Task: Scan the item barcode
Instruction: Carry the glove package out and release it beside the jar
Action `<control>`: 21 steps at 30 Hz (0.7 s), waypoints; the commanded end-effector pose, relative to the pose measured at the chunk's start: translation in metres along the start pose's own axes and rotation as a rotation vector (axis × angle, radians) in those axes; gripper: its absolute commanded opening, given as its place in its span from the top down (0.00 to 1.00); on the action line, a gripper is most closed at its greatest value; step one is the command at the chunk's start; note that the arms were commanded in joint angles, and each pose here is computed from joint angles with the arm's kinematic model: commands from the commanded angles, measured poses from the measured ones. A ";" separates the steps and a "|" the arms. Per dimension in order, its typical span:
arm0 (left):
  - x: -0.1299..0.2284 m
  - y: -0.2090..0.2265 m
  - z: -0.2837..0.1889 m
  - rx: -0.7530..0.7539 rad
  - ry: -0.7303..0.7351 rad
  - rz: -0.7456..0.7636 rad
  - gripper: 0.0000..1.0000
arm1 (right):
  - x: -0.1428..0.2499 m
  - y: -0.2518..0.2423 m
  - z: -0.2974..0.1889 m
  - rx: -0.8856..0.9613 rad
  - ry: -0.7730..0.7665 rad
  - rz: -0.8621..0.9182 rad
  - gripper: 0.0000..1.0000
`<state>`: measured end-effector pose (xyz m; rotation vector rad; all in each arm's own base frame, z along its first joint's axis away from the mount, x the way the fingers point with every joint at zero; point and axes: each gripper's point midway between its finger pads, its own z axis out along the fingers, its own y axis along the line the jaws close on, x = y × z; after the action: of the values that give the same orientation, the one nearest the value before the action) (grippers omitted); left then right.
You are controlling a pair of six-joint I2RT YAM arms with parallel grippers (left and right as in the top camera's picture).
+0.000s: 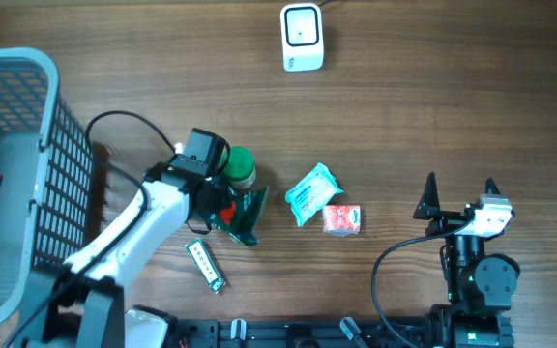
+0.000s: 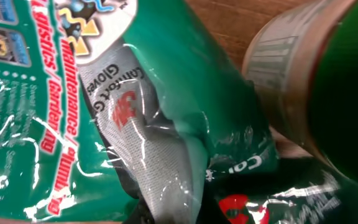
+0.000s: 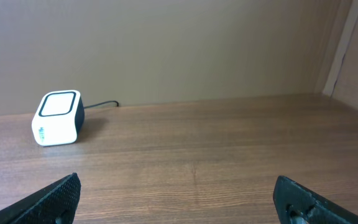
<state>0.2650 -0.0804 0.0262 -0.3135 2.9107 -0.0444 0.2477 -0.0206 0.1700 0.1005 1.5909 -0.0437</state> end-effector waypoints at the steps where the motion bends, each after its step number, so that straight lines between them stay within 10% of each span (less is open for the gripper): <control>1: -0.001 0.002 0.011 -0.023 0.001 0.055 0.96 | -0.001 0.000 0.000 -0.003 -0.006 -0.009 0.00; 3: -0.001 0.001 0.011 -0.022 0.000 0.055 0.88 | -0.001 0.000 0.000 -0.003 -0.006 -0.009 0.00; 4: 0.000 0.000 0.011 -0.012 0.006 0.054 0.62 | -0.001 0.000 0.000 -0.003 -0.006 -0.009 0.00; 5: 0.001 -0.001 0.011 -0.008 0.013 0.055 0.15 | -0.001 0.000 0.000 -0.003 -0.006 -0.009 0.00; 6: 0.002 0.000 0.011 -0.010 0.017 0.055 0.00 | -0.001 0.000 0.000 -0.003 -0.006 -0.009 0.00; 21: -0.033 -0.012 -0.056 0.026 -0.081 0.047 0.00 | -0.001 0.000 0.000 -0.003 -0.006 -0.009 0.00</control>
<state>0.2573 -0.0772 0.0342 -0.2531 2.9818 0.0102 0.2477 -0.0206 0.1700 0.1002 1.5909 -0.0440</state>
